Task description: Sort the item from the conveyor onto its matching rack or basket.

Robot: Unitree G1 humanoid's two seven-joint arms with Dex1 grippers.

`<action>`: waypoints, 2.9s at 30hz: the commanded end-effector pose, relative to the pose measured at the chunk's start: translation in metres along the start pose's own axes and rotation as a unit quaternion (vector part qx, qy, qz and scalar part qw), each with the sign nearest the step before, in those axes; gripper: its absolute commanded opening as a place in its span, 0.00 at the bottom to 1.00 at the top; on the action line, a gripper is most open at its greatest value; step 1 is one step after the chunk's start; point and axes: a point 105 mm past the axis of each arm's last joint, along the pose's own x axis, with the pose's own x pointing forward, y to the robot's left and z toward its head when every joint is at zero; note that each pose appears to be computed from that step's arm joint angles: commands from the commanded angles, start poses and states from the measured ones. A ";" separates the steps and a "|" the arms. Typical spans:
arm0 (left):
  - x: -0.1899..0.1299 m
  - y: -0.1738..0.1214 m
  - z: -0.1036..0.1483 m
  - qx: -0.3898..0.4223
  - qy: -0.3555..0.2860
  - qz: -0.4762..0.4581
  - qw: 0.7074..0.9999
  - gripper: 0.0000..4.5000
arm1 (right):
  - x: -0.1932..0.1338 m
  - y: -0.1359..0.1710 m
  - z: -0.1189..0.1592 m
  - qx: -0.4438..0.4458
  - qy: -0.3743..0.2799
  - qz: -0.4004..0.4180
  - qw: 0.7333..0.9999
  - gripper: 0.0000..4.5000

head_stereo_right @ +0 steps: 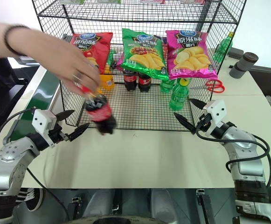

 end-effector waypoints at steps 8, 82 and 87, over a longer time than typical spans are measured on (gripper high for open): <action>0.001 0.003 0.013 0.020 -0.020 0.004 1.000 1.00 | 0.004 -0.004 0.013 -0.020 -0.023 -0.002 1.000 0.98; -0.073 0.123 -0.004 -0.033 -0.081 0.413 0.906 1.00 | 0.063 0.089 0.055 0.004 -0.116 0.156 0.981 0.98; -0.073 0.124 -0.006 -0.037 -0.083 0.420 0.903 1.00 | 0.064 0.089 0.055 0.004 -0.118 0.154 0.981 0.98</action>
